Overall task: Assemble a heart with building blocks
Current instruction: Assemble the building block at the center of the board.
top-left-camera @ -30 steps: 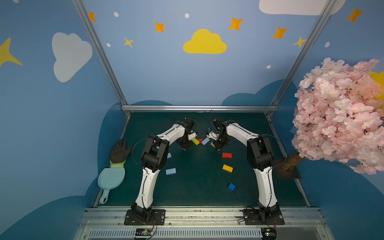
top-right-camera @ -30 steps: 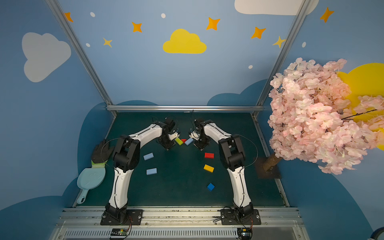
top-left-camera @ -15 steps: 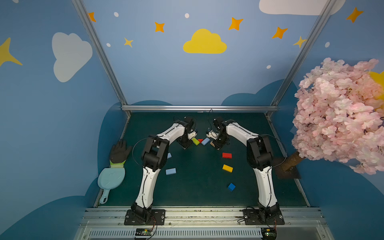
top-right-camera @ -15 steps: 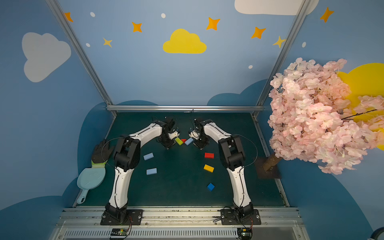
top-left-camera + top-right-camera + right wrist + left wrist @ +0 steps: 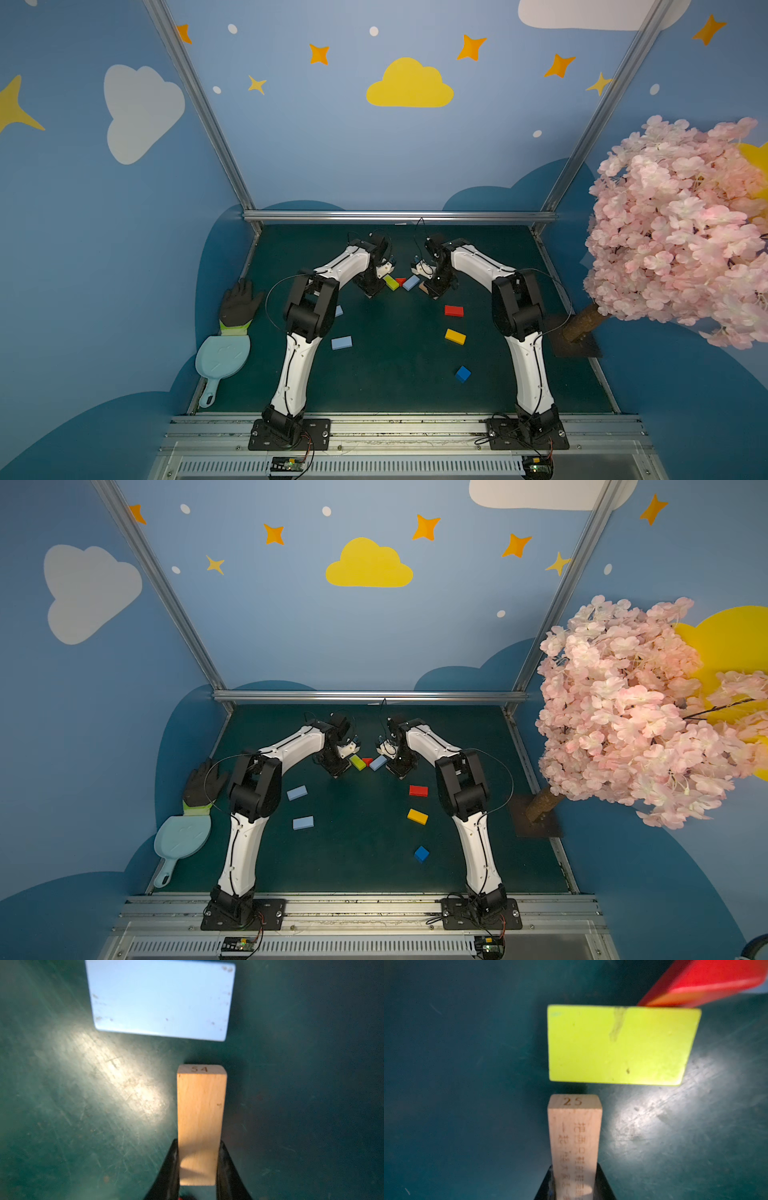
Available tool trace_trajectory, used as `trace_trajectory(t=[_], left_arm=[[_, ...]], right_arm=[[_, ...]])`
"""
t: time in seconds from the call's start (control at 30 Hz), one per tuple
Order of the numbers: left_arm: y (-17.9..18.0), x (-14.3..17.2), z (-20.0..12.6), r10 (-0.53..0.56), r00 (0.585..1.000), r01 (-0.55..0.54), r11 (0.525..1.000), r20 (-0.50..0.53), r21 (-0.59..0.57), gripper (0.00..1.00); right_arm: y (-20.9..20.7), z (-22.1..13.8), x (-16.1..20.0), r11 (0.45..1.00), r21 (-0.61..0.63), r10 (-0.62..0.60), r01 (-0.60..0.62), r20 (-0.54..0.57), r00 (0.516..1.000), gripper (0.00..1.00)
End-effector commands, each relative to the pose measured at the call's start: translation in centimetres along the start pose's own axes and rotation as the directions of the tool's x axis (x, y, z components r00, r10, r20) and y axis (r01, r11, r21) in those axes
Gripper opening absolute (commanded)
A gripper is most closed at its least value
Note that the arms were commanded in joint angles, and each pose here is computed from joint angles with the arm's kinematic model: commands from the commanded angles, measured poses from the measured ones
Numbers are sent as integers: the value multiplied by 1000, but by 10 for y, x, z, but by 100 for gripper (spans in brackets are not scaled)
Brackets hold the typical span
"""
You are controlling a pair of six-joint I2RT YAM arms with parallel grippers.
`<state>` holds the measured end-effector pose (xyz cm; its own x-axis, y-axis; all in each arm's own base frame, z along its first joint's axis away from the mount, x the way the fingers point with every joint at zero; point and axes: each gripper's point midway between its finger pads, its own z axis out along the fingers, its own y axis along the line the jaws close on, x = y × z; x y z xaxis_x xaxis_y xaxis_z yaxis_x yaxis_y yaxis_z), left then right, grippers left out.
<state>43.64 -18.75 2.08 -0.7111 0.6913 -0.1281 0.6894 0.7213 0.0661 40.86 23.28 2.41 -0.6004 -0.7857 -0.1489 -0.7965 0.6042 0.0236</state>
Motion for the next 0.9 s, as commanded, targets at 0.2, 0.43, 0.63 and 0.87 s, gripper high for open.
trace_trajectory(t=[0.2,0.43,0.63,0.87], left_arm=[[2,5,18,5,999,-5,1000,-40,9,10],[2,4,19,1,999,-1,1000,-39,8,10],[2,1,20,-7,999,8,1000,-35,11,11],[2,-4,21,-13,1000,13,1000,-25,18,11]], right_arm=[[5,1,-4,1000,-18,-12,11,-3,1000,0],[4,2,-6,1000,-18,-10,10,1,1000,0],[4,3,-6,1000,-18,-8,8,1,1000,0],[5,3,-6,1000,-22,-10,10,2,1000,0]])
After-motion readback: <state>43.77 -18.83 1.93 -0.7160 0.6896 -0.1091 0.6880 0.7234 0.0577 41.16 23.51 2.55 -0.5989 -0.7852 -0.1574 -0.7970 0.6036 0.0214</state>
